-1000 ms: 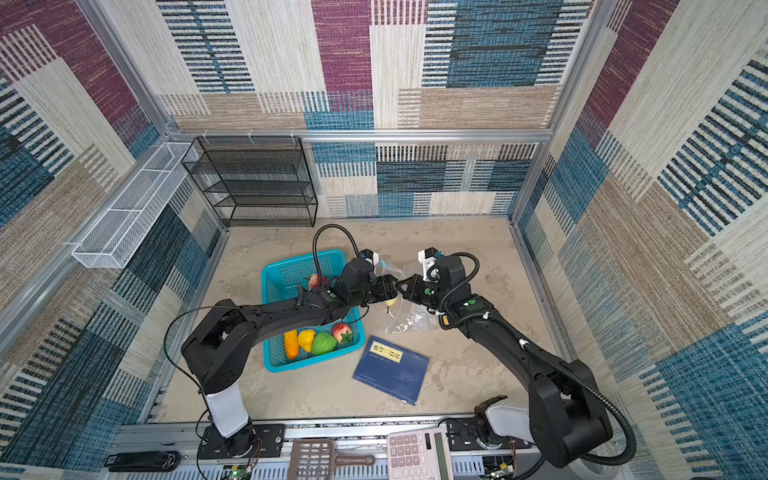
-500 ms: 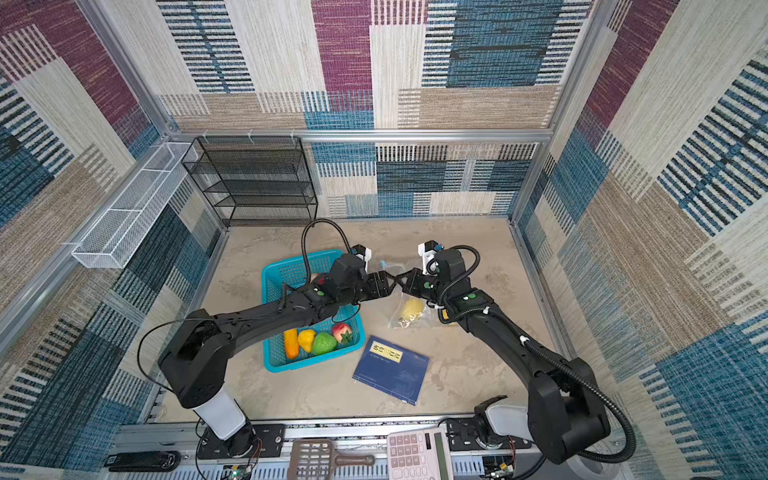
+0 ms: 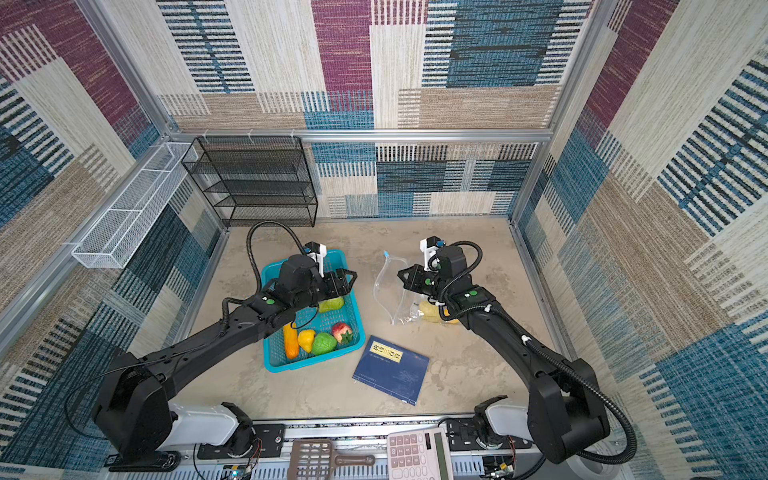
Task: Place the food in the zip-top bag and seal the zipper
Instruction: 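Withdraw the left gripper back over the basket while the right gripper holds the bag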
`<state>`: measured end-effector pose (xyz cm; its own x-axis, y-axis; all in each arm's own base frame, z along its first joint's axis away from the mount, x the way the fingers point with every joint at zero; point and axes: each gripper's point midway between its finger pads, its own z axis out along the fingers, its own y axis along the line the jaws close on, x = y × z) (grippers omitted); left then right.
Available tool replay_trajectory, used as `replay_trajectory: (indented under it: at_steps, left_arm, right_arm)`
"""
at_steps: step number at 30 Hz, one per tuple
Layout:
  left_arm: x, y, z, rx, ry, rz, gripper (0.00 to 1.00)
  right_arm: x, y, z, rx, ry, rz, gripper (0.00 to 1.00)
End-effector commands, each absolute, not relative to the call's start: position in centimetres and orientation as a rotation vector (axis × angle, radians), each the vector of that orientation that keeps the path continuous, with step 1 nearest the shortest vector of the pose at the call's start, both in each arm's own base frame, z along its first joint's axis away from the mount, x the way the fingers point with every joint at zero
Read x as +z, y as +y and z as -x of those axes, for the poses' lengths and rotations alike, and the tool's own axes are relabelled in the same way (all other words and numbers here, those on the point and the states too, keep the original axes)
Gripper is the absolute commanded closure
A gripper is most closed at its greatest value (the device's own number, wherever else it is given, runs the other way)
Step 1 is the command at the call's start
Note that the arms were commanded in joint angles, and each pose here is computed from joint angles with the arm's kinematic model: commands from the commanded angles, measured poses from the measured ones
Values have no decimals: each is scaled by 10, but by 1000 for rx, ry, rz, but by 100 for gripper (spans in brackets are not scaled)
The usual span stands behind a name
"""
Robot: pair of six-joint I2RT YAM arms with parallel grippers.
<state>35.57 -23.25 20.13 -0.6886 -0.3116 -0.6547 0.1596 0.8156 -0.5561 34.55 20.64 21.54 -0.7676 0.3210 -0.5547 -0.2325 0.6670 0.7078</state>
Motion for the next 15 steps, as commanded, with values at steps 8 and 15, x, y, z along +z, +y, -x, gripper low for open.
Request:
replay_trajectory:
  at_steps: [8,15]
  left_arm:
    - [152,-150,-391,-477,2266,337,16]
    - [124,-134,-418,-462,2274,487,16]
  right_arm:
    - [219,204,-345,1039,2191,-53,100]
    - [217,202,-344,1018,2201,-51,100]
